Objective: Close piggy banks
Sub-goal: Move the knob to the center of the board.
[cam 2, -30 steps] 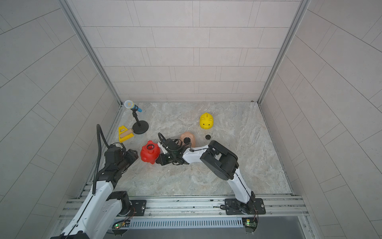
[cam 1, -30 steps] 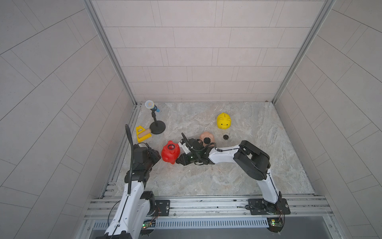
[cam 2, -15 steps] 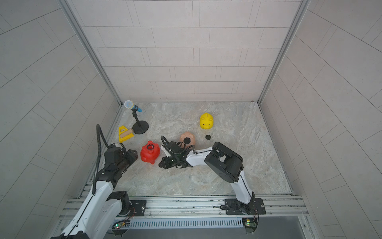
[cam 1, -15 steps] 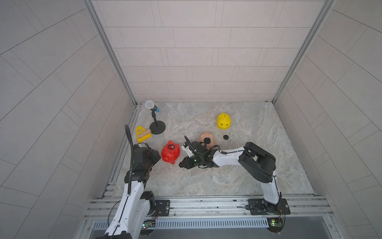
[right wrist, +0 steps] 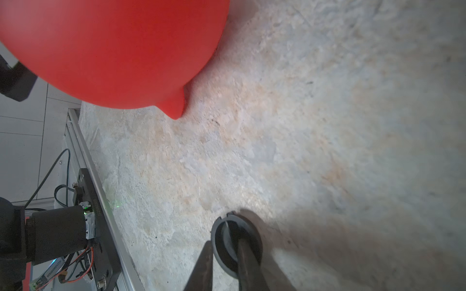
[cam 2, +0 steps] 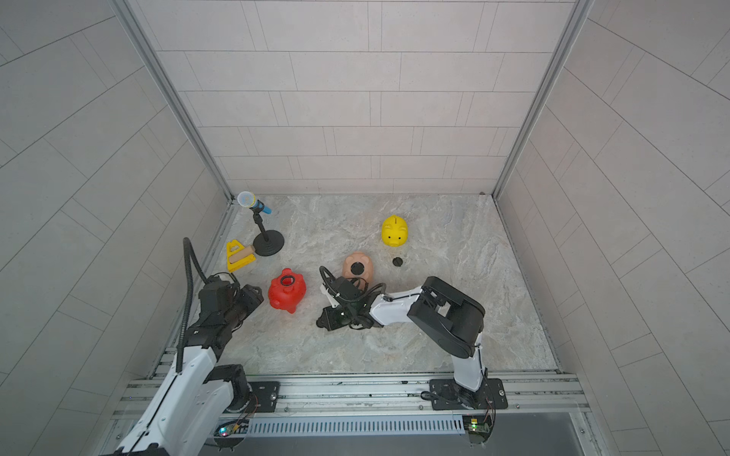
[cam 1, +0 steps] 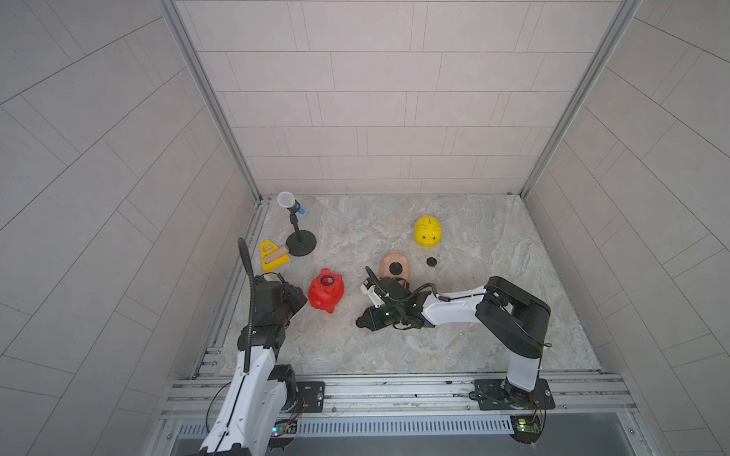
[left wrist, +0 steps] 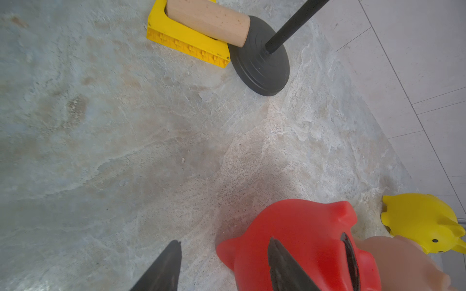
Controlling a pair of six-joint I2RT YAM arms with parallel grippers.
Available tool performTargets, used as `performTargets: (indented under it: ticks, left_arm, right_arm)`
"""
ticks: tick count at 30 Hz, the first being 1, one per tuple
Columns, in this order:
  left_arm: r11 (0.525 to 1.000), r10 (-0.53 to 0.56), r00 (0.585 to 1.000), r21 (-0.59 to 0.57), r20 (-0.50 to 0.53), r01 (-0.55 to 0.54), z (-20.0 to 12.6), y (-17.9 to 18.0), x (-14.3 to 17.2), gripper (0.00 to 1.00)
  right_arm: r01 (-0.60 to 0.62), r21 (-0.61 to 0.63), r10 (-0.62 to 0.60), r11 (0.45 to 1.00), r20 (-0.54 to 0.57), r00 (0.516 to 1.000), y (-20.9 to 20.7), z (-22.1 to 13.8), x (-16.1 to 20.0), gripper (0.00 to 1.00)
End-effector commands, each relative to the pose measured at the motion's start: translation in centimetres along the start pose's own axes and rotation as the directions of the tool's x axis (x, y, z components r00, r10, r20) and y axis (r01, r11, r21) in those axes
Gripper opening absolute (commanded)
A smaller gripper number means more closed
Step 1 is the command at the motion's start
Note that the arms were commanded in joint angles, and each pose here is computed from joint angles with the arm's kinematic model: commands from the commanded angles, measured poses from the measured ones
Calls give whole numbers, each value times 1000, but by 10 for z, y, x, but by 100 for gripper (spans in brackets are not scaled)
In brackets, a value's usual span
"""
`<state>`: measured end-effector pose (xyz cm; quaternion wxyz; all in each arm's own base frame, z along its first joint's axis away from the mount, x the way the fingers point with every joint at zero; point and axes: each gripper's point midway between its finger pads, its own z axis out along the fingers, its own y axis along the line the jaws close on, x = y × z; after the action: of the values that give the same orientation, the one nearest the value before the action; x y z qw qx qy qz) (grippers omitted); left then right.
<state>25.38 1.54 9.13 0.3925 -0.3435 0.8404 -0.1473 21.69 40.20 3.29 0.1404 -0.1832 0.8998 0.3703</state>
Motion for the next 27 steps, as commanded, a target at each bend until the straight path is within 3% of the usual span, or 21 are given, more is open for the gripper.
performTargets:
  ticks: [1, 15, 27]
  left_arm:
    - [1000, 12, 1000, -21, 17, -11, -3, 6, -2, 61]
    - [1000, 7, 1000, -22, 27, -6, -4, 6, -4, 60]
    - [1000, 0, 999, -30, 35, 1, -7, 8, -5, 60]
  right_arm:
    - [-27, 68, 30, 997, -40, 999, -17, -4, 20, 20]
    - [58, 58, -58, 997, -11, 998, 13, -26, -8, 24]
    - [86, 54, -89, 995, 64, 994, 38, -30, -71, 32]
